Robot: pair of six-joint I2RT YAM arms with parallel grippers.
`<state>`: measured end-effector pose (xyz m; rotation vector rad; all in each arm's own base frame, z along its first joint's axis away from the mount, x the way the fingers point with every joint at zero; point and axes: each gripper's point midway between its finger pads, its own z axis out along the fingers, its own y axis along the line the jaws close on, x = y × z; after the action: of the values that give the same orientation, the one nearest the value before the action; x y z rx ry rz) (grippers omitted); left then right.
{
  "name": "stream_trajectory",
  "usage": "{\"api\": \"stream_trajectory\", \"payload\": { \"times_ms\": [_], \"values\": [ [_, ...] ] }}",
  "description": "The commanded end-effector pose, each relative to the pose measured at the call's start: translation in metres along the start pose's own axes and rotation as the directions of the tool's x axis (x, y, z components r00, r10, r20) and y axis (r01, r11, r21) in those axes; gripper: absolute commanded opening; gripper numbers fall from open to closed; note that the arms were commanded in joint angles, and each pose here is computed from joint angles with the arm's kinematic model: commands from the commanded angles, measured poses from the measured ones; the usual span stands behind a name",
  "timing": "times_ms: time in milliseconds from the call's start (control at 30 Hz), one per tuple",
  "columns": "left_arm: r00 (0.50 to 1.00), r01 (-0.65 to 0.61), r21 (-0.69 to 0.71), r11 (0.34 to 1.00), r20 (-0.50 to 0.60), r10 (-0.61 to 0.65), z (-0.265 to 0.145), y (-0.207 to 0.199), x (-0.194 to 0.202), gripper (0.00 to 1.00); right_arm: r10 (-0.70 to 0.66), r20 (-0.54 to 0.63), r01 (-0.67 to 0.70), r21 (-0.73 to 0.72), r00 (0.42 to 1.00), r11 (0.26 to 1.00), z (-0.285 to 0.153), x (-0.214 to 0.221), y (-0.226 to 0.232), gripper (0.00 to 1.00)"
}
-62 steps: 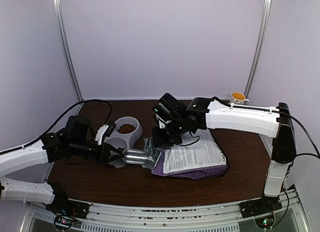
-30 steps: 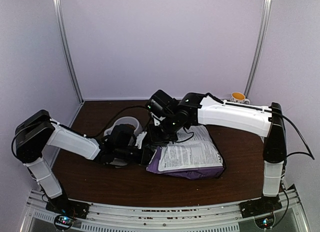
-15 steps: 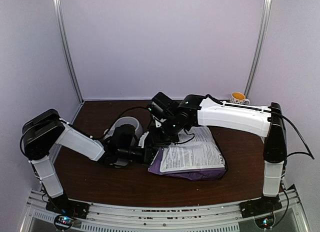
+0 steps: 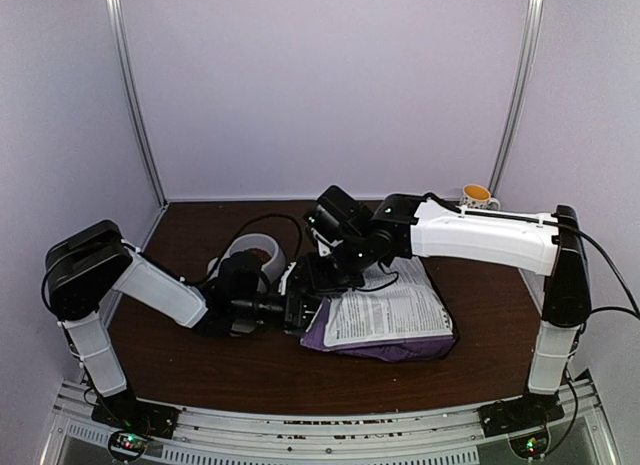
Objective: Serve the pet food
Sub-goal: Collect the pet food from the pet food bag.
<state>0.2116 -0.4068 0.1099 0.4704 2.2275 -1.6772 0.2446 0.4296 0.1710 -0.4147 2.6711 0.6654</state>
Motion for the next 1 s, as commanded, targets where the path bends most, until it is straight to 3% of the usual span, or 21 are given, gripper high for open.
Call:
{"api": "stream_trajectory", "payload": {
  "times_ms": [0, 967],
  "values": [
    [1.000, -0.004, 0.099, 0.995, 0.008, 0.003, -0.001, -0.019, 0.000, 0.00, 0.006, 0.083, 0.002, -0.090, 0.996, 0.996, -0.028, -0.019, 0.018, 0.00],
    [0.998, 0.024, 0.147, 0.989, 0.048, -0.031, -0.027, -0.045, -0.001, 0.00, 0.043, 0.091, -0.039, -0.043, 0.995, 0.998, -0.033, -0.012, -0.017, 0.00]
  ]
}}
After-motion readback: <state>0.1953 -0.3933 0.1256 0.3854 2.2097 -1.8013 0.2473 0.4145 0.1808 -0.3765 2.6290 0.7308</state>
